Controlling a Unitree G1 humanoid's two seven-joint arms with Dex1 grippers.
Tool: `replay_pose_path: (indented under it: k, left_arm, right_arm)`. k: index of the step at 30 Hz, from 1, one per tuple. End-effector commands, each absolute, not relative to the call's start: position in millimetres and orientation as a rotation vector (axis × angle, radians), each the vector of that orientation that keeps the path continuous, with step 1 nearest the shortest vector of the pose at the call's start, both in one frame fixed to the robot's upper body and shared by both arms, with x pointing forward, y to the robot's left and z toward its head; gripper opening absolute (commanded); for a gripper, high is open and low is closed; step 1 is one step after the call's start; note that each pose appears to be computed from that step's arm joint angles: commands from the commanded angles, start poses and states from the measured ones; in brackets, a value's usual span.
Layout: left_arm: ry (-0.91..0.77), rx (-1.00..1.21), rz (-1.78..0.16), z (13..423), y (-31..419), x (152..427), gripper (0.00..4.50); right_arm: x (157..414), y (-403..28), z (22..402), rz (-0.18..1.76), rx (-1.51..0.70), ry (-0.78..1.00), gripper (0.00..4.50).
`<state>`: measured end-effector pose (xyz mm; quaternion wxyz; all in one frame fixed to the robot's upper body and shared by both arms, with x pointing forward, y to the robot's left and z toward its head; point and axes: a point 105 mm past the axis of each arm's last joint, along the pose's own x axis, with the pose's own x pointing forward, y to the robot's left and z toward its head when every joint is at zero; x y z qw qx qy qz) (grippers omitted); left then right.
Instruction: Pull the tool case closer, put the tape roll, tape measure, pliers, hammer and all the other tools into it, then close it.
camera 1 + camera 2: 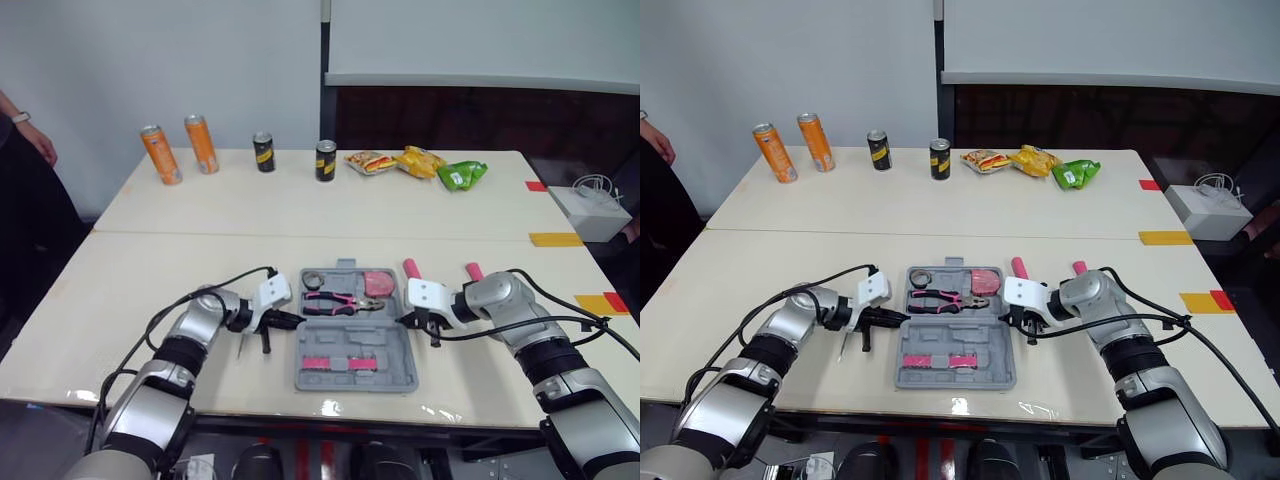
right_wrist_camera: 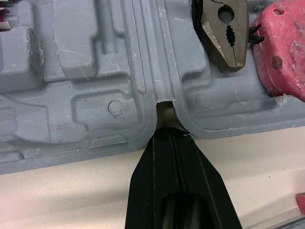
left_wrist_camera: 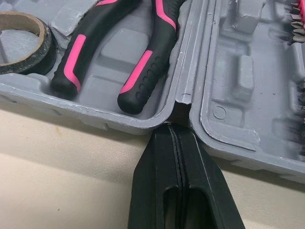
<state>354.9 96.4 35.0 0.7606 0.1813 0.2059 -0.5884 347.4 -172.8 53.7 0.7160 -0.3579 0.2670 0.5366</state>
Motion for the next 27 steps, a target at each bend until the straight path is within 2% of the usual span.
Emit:
replay_pose_path:
  k: [1,7,10,13,16,17,19,21,27]
  left_arm:
    - [0.415,0.422,-1.286,38,84,359,0.0]
    - [0.341,0.411,-1.246,48,97,360,0.0]
    - [0.265,0.311,-1.207,63,109,353,0.0]
    - [0.209,0.241,-1.163,74,119,342,0.0]
    - [0.123,0.123,-1.049,88,131,332,0.0]
    - [0.099,0.08,-1.016,92,134,326,0.0]
    - [0.076,0.001,-0.978,96,139,312,0.52]
    - [0.066,-0.039,-0.953,98,144,299,1.12]
    - [0.049,-0.1,-0.799,100,185,263,3.15]
  right_arm:
    - [348,-155,54,1.224,-0.793,0.547,0.04]
    - [343,-168,61,1.175,-0.733,0.554,0.04]
    - [337,-194,70,1.084,-0.696,0.544,0.04]
    - [333,-205,86,0.997,-0.527,0.461,0.04]
    - [320,-209,106,0.963,-0.344,0.272,0.04]
    - [315,-213,109,0.95,-0.306,0.23,0.27]
    - [305,-224,109,0.902,-0.249,0.183,0.86]
    - [295,-233,110,0.87,-0.219,0.15,1.53]
    - [240,-267,112,0.715,-0.181,0.079,3.57]
